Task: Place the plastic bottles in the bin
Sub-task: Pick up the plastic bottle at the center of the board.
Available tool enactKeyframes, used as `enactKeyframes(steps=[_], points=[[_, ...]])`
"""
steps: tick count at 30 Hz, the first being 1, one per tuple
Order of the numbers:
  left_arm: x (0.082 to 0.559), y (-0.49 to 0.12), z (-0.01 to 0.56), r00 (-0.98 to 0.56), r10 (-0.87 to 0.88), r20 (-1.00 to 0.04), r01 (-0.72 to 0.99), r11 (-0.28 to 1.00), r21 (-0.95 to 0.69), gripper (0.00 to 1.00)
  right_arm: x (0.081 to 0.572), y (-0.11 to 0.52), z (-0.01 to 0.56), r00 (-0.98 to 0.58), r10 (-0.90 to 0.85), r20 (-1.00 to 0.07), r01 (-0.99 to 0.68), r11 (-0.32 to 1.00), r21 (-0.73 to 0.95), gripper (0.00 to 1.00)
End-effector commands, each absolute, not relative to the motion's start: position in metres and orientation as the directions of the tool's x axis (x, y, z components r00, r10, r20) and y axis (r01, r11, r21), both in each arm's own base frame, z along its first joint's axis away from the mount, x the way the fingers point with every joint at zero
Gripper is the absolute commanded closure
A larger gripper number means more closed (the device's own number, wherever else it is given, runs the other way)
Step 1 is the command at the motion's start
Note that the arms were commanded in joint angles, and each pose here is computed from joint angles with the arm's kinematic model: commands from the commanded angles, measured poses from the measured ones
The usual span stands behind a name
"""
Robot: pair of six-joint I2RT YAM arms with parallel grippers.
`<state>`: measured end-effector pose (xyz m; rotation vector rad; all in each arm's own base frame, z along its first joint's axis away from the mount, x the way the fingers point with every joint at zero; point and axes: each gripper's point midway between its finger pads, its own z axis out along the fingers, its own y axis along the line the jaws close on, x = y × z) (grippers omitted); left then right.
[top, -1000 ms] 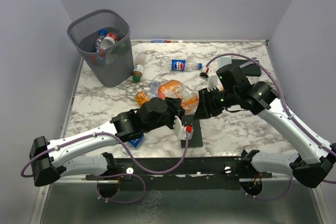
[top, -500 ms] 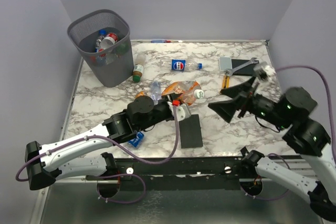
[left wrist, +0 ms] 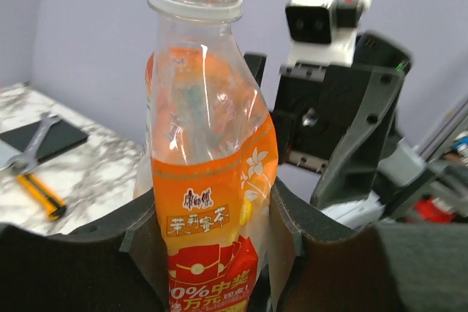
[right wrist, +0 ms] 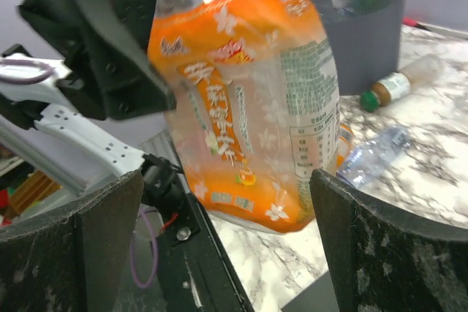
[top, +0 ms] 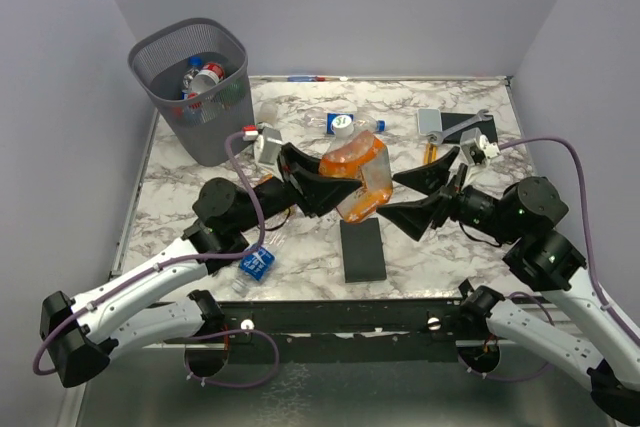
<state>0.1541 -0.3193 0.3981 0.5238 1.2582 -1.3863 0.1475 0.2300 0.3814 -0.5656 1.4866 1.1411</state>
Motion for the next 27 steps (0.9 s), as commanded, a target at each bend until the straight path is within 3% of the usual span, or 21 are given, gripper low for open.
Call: enactKeyframes(steps=[1,5,15,18,21,27], points=[[0.121,-0.302,0.446,-0.452,-0.505,-0.736,0.882,-0.127,-0.454,0.88,0.124,0.244,0.405,-0.222,0.259,-0.94,-0.925,0.25,0.287,0.0],[0.117,-0.3,0.448,-0.456,-0.482,-0.748,0.885,-0.156,-0.439,0.88,0.124,0.25,0.401,-0.234,0.239,-0.942,-0.931,0.223,0.288,0.0],[0.114,-0.306,0.444,-0.475,-0.421,-0.773,0.88,-0.198,-0.432,0.95,0.15,0.234,0.415,-0.134,0.274,-0.952,-0.888,0.394,0.238,0.0],[0.115,-0.304,0.451,-0.472,-0.436,-0.766,0.881,-0.206,-0.426,0.96,0.143,0.248,0.403,-0.19,0.215,-0.958,-0.914,0.318,0.252,0.02],[0.114,-0.303,0.46,-0.476,-0.456,-0.752,0.879,-0.23,-0.417,0.96,0.137,0.261,0.387,-0.249,0.166,-0.954,-0.927,0.245,0.285,0.11],[0.119,-0.304,0.468,-0.484,-0.479,-0.732,0.874,-0.239,-0.422,0.91,0.129,0.273,0.379,-0.313,0.179,-0.933,-0.93,0.142,0.339,0.44]])
